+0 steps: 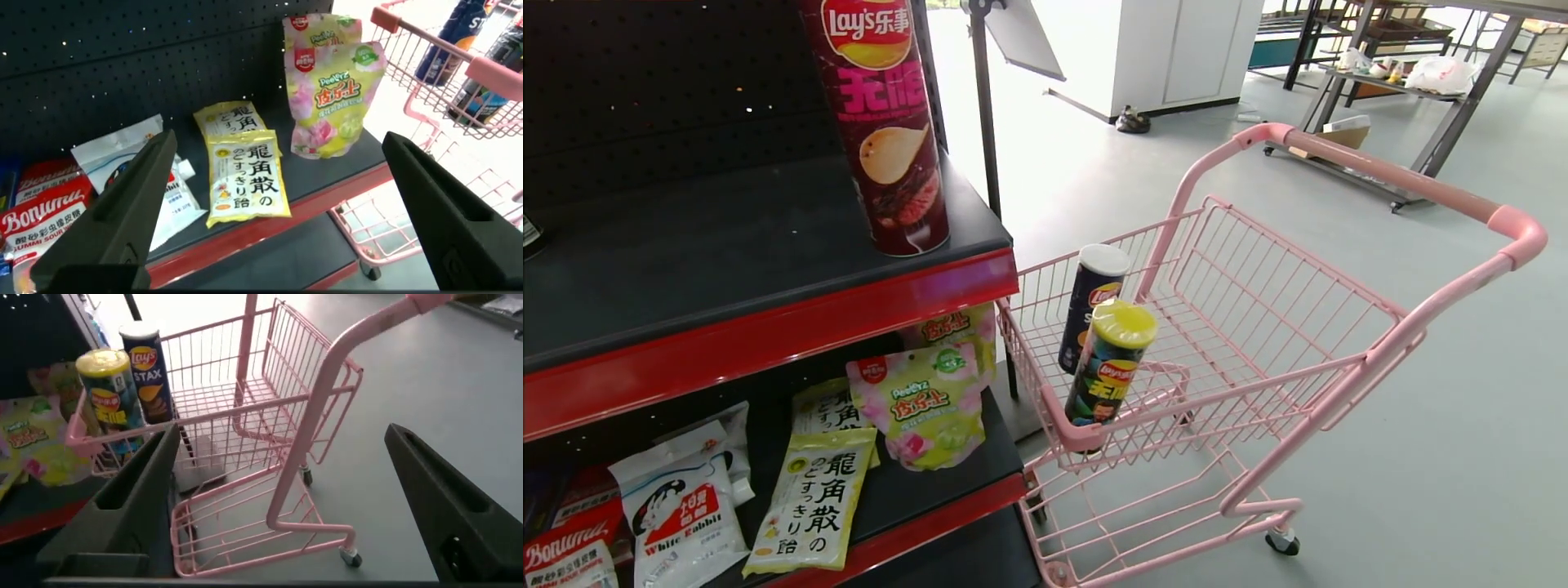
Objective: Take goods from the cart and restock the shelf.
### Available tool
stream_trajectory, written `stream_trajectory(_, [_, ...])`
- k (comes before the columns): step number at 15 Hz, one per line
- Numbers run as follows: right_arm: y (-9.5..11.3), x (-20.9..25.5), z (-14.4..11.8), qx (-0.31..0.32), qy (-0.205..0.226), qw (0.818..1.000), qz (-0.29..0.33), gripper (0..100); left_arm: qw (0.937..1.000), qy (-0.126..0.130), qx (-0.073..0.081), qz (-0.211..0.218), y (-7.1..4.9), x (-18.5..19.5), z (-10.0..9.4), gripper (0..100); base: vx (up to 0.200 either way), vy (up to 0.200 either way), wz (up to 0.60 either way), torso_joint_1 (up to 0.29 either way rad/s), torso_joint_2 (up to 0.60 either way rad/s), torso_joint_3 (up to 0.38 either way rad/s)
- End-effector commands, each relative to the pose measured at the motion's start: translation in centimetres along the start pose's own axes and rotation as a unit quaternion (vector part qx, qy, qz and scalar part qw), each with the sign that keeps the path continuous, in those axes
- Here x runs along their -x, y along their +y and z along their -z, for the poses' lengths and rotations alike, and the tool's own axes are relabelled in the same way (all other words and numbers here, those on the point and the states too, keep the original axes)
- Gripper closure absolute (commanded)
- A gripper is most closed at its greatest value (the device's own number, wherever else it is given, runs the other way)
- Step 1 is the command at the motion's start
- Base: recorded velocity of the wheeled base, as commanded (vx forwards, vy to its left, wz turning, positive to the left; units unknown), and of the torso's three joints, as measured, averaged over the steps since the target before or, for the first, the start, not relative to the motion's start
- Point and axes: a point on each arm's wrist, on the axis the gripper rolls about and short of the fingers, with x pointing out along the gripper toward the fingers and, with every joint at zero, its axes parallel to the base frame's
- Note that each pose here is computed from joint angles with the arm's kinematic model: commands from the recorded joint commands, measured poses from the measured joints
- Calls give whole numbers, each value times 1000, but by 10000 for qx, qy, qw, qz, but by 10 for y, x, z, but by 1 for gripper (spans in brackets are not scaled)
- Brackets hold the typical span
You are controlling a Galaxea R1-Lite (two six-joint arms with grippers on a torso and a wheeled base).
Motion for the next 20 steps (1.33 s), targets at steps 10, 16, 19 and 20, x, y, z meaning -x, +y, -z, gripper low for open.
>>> stream_trajectory(10, [78, -199, 19, -78, 2211, 9439, -2450, 0, 10000, 8, -3, 1, 0, 0, 0, 0, 0, 0, 0, 0, 0, 0])
stream_trajectory(16, [120, -225, 43, 71, 2297, 9253, -3016, 0, 10000, 8, -3, 1, 0, 0, 0, 0, 0, 0, 0, 0, 0, 0])
stream_trajectory(19, [132, -242, 44, 75, 2275, 9244, -3062, 0, 10000, 8, -3, 1, 0, 0, 0, 0, 0, 0, 0, 0, 0, 0])
stream_trajectory(20, [135, -248, 44, 71, 2253, 9248, -3065, 0, 10000, 8, -3, 1, 0, 0, 0, 0, 0, 0, 0, 0, 0, 0])
